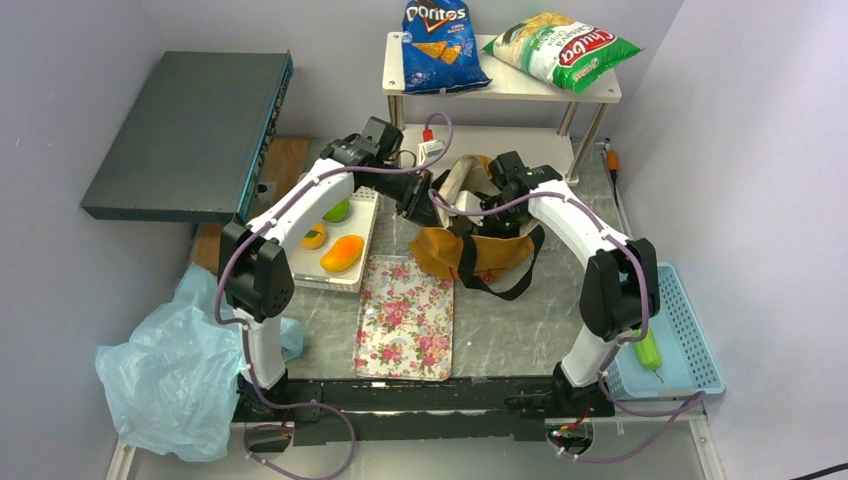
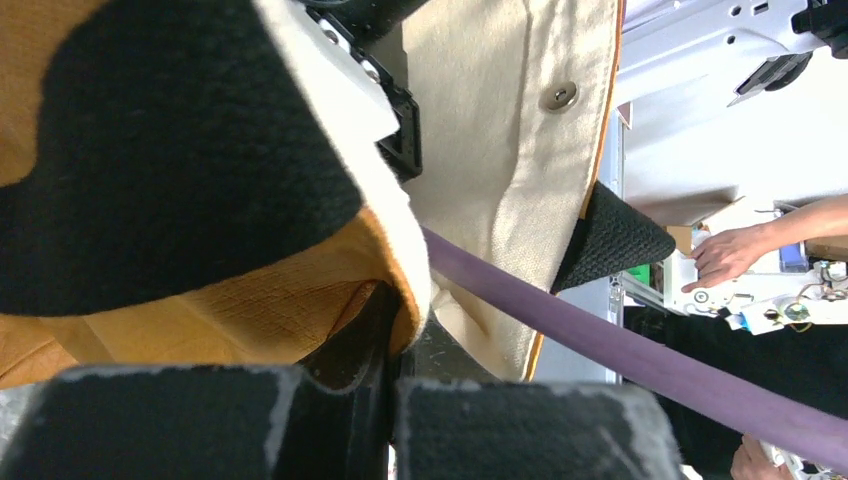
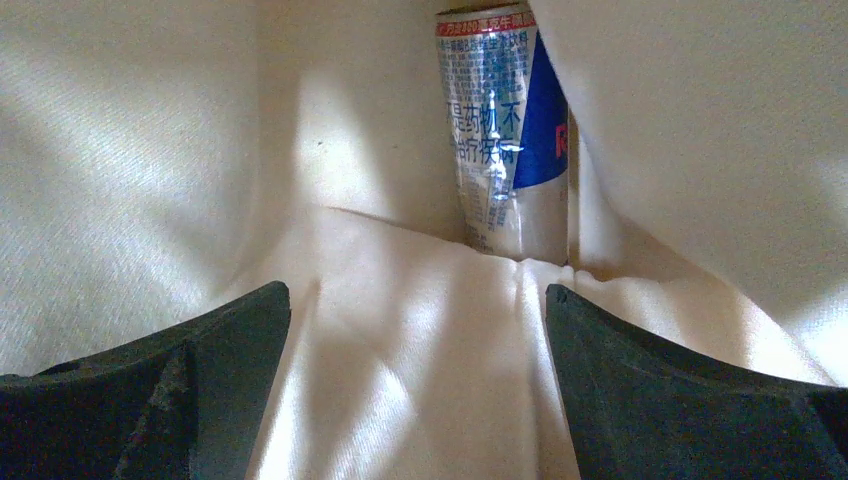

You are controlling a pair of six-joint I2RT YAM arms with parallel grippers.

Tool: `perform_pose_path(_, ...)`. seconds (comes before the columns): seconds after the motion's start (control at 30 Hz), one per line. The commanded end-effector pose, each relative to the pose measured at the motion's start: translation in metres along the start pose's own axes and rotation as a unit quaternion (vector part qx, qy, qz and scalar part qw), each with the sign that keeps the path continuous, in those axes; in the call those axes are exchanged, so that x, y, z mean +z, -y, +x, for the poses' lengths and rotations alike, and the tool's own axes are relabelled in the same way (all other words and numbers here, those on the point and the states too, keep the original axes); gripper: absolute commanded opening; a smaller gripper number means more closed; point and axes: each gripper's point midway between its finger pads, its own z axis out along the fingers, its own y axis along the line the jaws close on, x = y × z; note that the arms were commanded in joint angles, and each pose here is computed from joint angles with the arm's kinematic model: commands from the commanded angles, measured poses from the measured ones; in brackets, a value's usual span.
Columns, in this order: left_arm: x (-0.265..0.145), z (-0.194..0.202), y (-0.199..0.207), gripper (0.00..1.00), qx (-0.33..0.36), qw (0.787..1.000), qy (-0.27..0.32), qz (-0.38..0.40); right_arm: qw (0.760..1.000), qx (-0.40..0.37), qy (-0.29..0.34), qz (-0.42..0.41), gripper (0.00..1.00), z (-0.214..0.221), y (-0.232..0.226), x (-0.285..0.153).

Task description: Untie the knot of the grocery bags and take out the mixed food

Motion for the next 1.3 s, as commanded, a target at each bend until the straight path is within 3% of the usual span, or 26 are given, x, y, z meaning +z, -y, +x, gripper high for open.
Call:
perform_pose_path(0.0, -0.002, 0.005, 0.013, 0.00, -0.014, 1.000, -0.011, 0.013, 1.000, 0.008, 0.004, -0.007, 1.00, 0.000, 0.012, 0.017)
perform_pose_path(0.6, -0.009, 0.008, -0.006, 0.00, -0.017, 1.000, -0.017, -0.009, 0.995, 0.015, -0.087, -0.053, 0.99, 0.066, 0.002, 0.120)
perform_pose_path(0.8, -0.011, 0.009, -0.014, 0.00, -0.021, 0.999, -0.018, -0.019, 0.989, 0.011, -0.123, -0.077, 0.88, 0.074, -0.014, 0.125)
perform_pose_path(1.13, -0.008, 0.006, -0.022, 0.00, -0.026, 0.999, -0.012, -0.029, 0.977, 0.026, -0.189, -0.094, 0.92, 0.091, -0.035, 0.131)
perform_pose_path(1.27, -0.009, 0.003, -0.021, 0.00, -0.024, 0.999, -0.008, -0.033, 0.975, 0.046, -0.200, -0.089, 0.81, 0.089, -0.029, 0.134)
